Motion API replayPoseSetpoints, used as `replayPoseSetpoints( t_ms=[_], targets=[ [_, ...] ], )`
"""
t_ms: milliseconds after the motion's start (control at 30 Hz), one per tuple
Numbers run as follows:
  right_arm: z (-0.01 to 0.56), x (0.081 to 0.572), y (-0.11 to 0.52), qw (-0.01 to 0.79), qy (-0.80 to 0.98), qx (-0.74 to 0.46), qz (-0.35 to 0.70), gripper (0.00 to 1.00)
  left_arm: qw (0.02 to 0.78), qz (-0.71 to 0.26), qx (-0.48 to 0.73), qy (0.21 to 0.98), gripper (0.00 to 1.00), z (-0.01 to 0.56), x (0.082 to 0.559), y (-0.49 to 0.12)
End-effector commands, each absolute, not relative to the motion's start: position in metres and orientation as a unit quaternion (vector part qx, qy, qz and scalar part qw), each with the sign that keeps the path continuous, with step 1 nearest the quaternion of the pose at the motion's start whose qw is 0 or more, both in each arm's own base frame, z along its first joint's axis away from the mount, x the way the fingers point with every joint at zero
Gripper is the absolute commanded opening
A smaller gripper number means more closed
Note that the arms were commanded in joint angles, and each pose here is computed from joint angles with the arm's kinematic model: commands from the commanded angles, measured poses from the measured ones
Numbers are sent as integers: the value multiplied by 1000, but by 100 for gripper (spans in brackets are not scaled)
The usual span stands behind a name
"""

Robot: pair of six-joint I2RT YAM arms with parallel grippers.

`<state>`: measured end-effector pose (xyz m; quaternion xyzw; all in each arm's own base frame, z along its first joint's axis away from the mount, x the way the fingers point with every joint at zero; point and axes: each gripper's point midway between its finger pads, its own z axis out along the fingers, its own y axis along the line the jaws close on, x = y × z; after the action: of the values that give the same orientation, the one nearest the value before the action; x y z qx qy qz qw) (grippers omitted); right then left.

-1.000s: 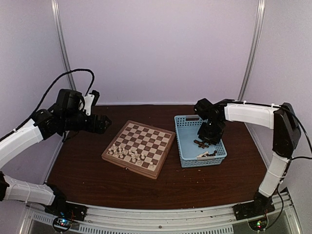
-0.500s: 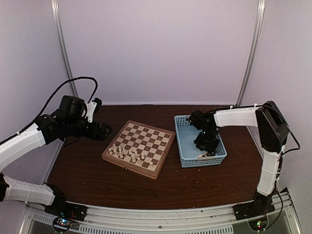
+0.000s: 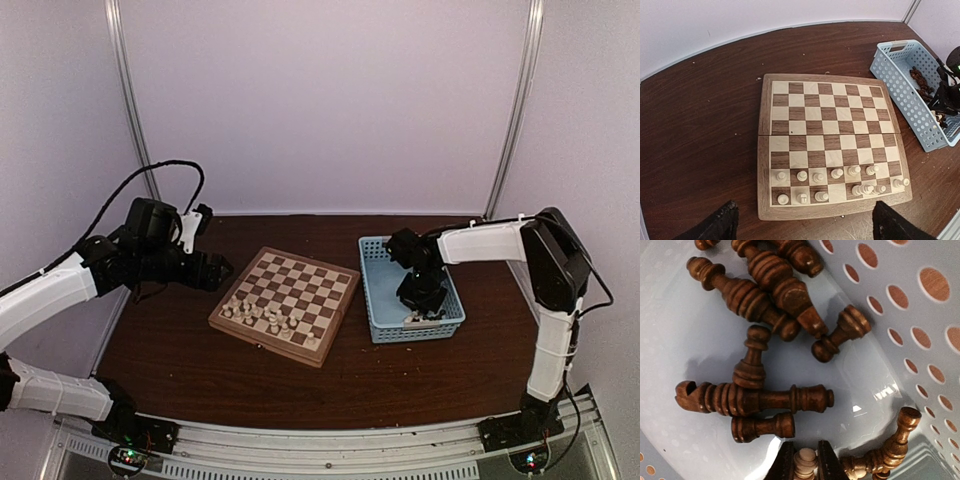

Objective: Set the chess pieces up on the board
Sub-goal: Pick up the chess piece from the storage box.

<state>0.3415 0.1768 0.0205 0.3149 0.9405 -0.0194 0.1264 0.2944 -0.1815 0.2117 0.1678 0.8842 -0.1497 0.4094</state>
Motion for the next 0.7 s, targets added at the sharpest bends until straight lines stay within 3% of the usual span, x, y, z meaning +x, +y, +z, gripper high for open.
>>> replayPoseSetpoints(
  t_ms=[0, 267, 367, 500, 667],
  targets=[
    [40, 361, 181, 183, 943, 276, 15, 11, 427, -188, 165, 869, 93, 231, 299, -194],
    [134, 398, 225, 370, 911, 63, 169, 11, 415, -232, 179, 861, 93, 245, 288, -206],
    [164, 397, 232, 426, 885, -11, 189, 11, 385, -296, 214, 848, 92, 250, 274, -229],
    [188, 387, 247, 455, 859, -98, 215, 11, 362, -341, 220, 839, 89, 250, 267, -251],
    [195, 381, 246, 470, 848, -119, 215, 11, 369, -360, 226, 826, 88, 259, 267, -268]
  ],
)
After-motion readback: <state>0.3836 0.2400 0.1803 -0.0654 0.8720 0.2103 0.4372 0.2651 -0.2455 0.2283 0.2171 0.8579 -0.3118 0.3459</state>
